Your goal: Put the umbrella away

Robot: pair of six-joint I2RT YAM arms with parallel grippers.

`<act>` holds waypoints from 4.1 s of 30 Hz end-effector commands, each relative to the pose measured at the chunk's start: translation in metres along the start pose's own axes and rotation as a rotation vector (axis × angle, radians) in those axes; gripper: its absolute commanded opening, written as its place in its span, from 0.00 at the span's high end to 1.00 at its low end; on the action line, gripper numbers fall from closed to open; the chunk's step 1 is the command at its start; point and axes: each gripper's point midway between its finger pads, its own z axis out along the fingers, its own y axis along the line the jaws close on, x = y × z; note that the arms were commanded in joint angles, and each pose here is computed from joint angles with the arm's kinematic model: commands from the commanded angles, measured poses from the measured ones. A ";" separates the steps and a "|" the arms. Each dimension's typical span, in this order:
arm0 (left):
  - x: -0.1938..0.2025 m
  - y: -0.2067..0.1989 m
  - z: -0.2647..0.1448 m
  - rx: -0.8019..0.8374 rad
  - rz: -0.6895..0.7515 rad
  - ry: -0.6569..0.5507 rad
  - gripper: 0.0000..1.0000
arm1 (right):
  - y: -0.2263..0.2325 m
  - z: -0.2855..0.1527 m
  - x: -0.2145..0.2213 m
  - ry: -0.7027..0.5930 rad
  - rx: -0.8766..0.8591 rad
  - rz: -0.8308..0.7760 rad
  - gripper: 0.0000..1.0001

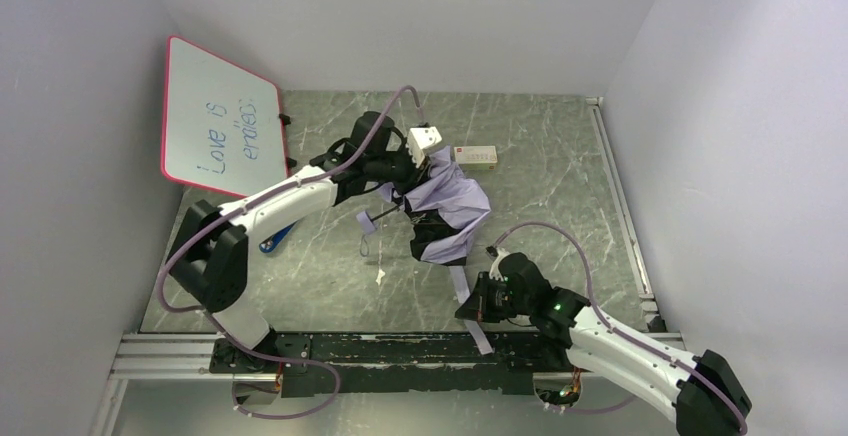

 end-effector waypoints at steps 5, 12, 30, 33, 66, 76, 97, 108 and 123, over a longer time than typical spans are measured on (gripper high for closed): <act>-0.028 0.039 0.015 -0.120 0.177 -0.101 0.95 | -0.004 0.004 0.006 0.017 0.008 0.027 1.00; -0.011 0.039 0.025 -0.119 0.268 -0.089 0.95 | 0.002 0.007 0.005 0.015 -0.030 0.071 0.87; 0.029 0.038 0.051 -0.182 0.395 0.021 0.95 | 0.007 0.008 0.007 0.056 -0.033 0.046 1.00; 0.030 0.041 0.053 -0.224 0.418 0.016 0.95 | 0.015 0.005 0.013 0.077 -0.085 0.056 1.00; 0.100 0.005 0.075 -0.403 0.616 0.046 0.95 | 0.023 -0.004 0.023 0.123 -0.140 0.024 1.00; 0.078 0.040 0.091 -0.425 0.635 0.027 0.95 | 0.009 -0.013 0.042 0.178 -0.091 0.046 1.00; 0.105 -0.008 0.091 -0.378 0.672 0.026 0.95 | 0.002 0.002 0.013 0.090 0.021 -0.010 0.93; 0.115 -0.014 0.093 -0.390 0.708 0.043 0.95 | 0.020 -0.017 -0.007 0.044 0.038 -0.078 0.57; 0.117 -0.022 0.093 -0.381 0.701 0.025 0.95 | -0.005 -0.110 -0.105 -0.560 0.418 0.249 0.41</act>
